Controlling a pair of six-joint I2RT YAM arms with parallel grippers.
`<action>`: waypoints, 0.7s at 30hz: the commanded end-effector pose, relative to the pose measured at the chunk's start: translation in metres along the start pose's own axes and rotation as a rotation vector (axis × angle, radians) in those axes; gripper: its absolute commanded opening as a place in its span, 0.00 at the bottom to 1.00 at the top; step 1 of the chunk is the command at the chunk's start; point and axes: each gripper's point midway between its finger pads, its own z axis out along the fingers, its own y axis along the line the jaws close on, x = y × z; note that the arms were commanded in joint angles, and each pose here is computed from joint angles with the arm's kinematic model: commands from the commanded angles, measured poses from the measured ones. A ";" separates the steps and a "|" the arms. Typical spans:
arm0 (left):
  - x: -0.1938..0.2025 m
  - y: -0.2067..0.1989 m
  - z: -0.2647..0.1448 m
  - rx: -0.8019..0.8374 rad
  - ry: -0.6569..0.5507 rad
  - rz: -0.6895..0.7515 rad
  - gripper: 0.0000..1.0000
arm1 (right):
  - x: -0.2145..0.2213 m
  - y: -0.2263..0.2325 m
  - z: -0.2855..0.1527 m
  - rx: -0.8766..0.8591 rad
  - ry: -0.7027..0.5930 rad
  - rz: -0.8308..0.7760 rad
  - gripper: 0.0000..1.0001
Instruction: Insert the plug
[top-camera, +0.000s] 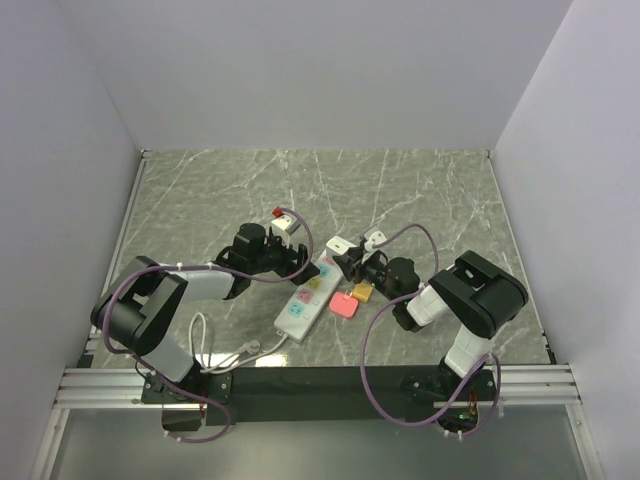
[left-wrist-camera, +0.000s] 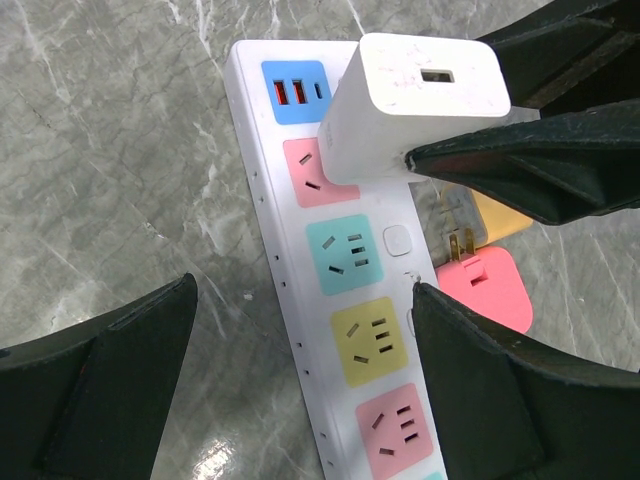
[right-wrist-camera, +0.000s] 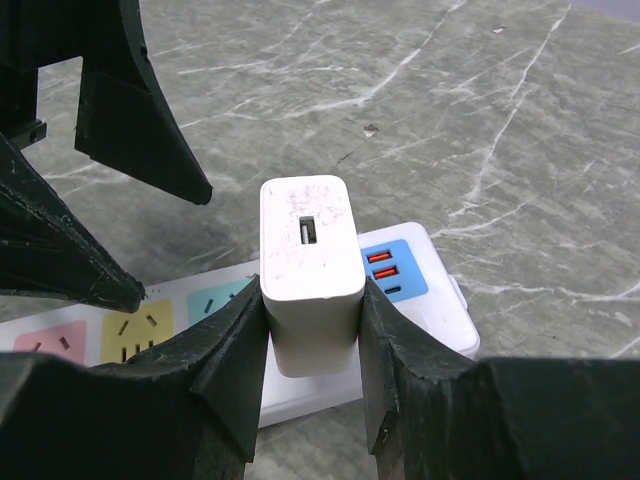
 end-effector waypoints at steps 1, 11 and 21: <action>-0.008 -0.005 0.000 0.029 -0.032 0.009 0.94 | -0.046 0.001 0.008 -0.016 -0.197 -0.049 0.00; -0.019 -0.007 -0.006 0.012 -0.063 -0.007 0.94 | -0.034 0.002 0.006 -0.023 -0.162 -0.061 0.00; -0.067 -0.024 -0.001 0.077 -0.165 -0.095 0.95 | -0.018 0.005 -0.010 -0.027 -0.130 -0.058 0.00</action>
